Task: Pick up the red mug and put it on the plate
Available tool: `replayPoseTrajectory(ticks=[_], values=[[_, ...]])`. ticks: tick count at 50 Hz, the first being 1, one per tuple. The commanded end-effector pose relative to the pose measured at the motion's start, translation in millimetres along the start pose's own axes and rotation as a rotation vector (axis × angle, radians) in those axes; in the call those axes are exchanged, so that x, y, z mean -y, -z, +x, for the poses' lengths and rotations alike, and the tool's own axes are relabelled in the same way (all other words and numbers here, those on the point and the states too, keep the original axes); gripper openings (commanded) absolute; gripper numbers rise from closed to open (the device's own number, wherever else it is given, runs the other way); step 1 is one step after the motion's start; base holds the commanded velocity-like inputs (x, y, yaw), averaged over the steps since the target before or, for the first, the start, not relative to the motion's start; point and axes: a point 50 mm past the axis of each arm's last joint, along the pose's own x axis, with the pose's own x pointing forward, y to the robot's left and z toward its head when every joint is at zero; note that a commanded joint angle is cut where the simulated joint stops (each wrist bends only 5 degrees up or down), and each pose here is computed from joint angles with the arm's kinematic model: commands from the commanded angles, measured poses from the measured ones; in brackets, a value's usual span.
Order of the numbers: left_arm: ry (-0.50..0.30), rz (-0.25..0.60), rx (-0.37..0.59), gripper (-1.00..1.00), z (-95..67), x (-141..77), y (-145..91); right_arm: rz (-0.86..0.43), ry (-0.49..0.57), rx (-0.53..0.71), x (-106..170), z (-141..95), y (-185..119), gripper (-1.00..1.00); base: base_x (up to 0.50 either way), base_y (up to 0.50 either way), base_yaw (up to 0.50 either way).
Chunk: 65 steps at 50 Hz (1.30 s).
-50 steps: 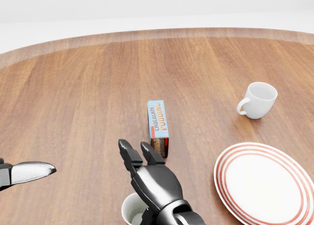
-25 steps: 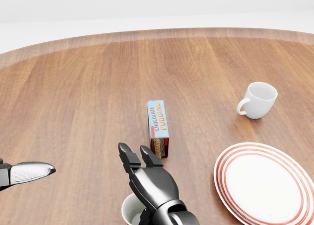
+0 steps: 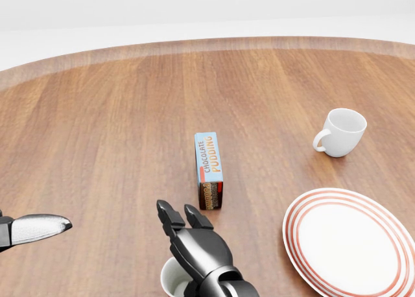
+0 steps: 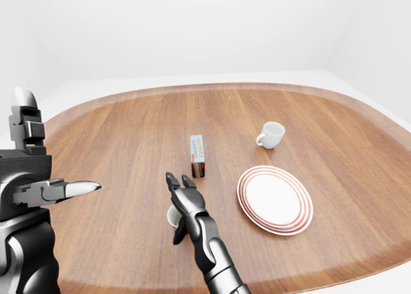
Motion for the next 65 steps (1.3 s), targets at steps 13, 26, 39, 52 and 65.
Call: replayPoseTrajectory(ticks=[13,26,39,52,65], values=[[-0.001,-0.002,0.004,1.00,-0.1,0,-1,0.017,-0.034,-0.011,-4,1,3,-1.00,0.00,0.00,0.00],[-0.001,-0.005,0.006,1.00,0.0,0,-2,0.010,-0.034,0.009,-4,-1,-2,-1.00,0.00,0.00,0.00],[-0.001,-0.009,0.012,1.00,0.8,-1,-3,0.006,-0.028,0.020,0,-3,-4,-1.00,0.00,0.00,0.00],[-0.003,-0.007,0.006,1.00,1.7,-2,-1,-0.027,0.028,0.074,24,-17,-14,-1.00,0.00,0.00,0.00],[-0.003,-0.005,0.003,1.00,1.7,-2,0,-0.089,0.112,0.093,54,-32,-17,-1.00,0.00,0.00,0.00]])
